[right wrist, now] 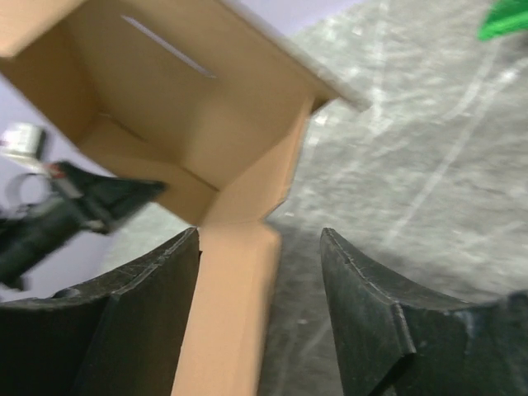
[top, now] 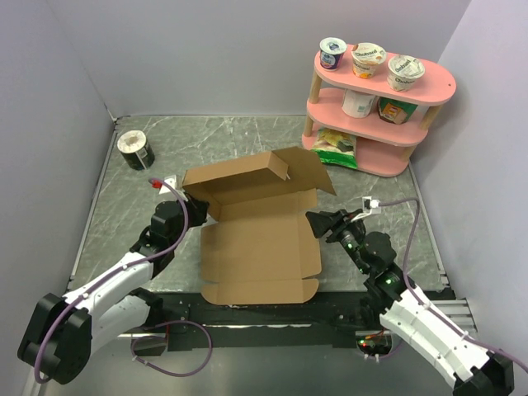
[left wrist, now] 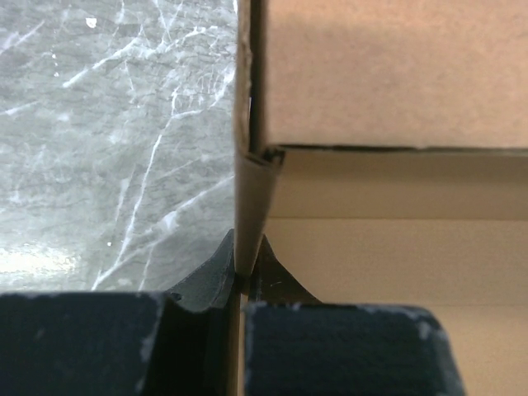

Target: Fold the paper box

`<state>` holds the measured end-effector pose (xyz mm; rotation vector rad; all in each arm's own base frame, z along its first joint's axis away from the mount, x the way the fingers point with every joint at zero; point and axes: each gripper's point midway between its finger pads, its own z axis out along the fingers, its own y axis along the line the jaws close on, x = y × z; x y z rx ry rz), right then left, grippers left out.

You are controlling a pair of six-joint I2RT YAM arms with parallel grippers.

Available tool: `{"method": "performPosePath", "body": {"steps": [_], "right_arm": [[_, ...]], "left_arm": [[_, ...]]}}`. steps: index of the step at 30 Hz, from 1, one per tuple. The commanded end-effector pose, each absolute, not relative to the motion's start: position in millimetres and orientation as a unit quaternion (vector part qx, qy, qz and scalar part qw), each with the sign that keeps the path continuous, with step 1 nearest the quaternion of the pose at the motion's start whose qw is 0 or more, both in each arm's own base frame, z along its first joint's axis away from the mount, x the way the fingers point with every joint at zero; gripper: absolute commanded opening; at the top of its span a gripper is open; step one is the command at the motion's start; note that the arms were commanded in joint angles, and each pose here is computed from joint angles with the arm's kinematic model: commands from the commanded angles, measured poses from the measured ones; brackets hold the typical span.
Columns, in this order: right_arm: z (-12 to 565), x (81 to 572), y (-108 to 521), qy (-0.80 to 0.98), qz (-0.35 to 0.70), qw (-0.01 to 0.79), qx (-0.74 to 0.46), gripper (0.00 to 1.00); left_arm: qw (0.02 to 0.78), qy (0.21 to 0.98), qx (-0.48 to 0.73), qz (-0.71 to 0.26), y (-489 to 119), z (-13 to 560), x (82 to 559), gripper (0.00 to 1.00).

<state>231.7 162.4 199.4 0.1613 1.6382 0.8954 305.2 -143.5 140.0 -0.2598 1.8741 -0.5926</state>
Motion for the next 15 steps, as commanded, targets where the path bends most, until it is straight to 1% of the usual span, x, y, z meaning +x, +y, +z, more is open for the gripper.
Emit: {"method": "performPosePath", "body": {"steps": [1,15], "right_arm": [[209,248,158,0.705,0.342,0.617,0.067,0.68],[222,267,166,0.703,0.296,0.646,0.036,0.67]], "left_arm": [[0.573,0.771,-0.095,-0.261,-148,164,313,0.01],[0.559,0.785,-0.078,-0.254,-152,146,313,0.01]]}}
